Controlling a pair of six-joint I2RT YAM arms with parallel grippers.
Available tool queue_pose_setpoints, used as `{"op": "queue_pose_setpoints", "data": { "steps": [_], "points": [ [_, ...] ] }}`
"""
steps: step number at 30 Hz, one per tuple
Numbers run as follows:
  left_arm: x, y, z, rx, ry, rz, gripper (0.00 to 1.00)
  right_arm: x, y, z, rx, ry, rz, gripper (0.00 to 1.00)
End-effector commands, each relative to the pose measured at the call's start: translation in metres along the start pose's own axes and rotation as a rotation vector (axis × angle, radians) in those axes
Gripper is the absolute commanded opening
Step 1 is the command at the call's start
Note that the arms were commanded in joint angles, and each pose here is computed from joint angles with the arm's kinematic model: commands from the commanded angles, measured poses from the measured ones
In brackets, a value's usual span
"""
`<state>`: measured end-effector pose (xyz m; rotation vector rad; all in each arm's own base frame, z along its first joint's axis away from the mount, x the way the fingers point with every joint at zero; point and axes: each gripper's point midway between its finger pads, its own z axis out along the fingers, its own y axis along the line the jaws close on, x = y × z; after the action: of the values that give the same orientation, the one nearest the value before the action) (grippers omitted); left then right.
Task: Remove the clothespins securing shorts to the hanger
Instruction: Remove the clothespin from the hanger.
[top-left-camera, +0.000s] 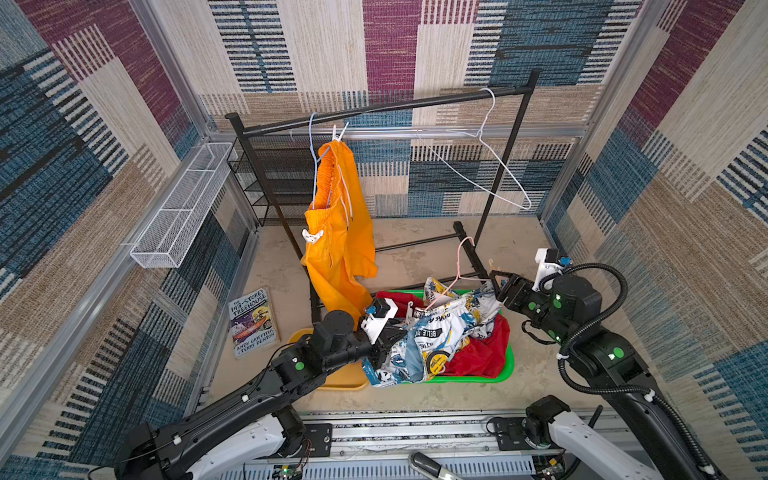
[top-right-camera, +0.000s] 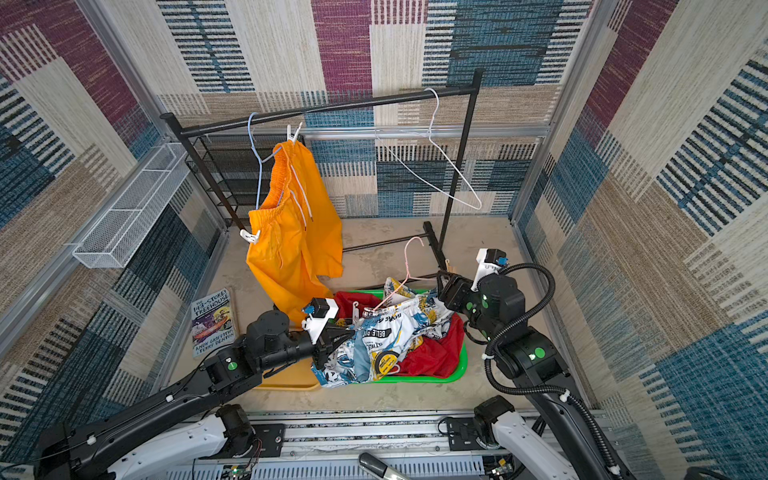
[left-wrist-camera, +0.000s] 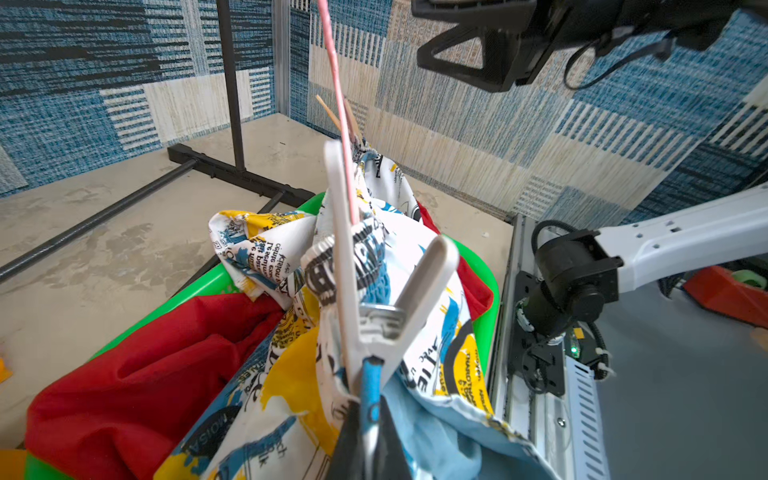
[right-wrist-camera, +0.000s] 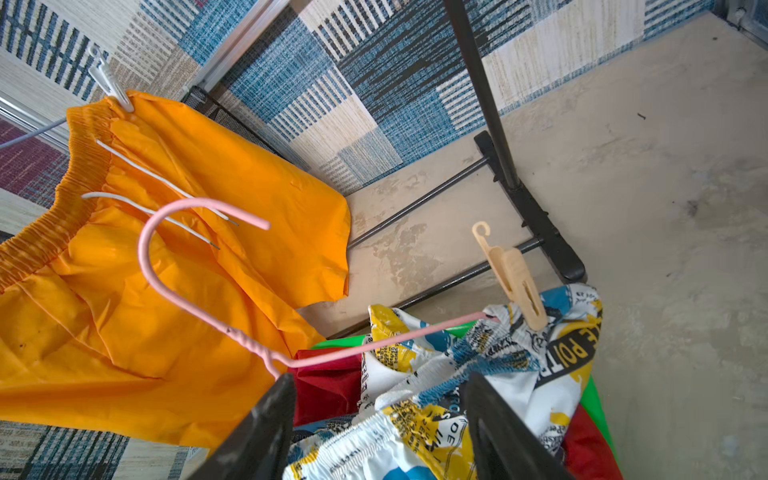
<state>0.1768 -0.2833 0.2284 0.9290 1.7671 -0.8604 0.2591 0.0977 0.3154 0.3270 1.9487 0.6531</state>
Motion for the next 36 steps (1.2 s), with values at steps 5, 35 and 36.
{"op": "queue_pose_setpoints", "data": {
  "steps": [5, 35, 36],
  "points": [
    [0.014, 0.0, 0.013, -0.095, 0.026, 0.136, 0.0, -0.011, 0.006, 0.002, -0.002, -0.027, 0.007, 0.67],
    [0.087, 0.024, 0.039, -0.297, 0.189, 0.232, 0.0, -0.021, 0.021, 0.014, -0.034, -0.029, -0.095, 0.73],
    [0.088, 0.024, 0.04, -0.296, 0.193, 0.23, 0.0, -0.021, 0.021, 0.013, -0.035, -0.028, -0.095, 0.73]
  ]
}}
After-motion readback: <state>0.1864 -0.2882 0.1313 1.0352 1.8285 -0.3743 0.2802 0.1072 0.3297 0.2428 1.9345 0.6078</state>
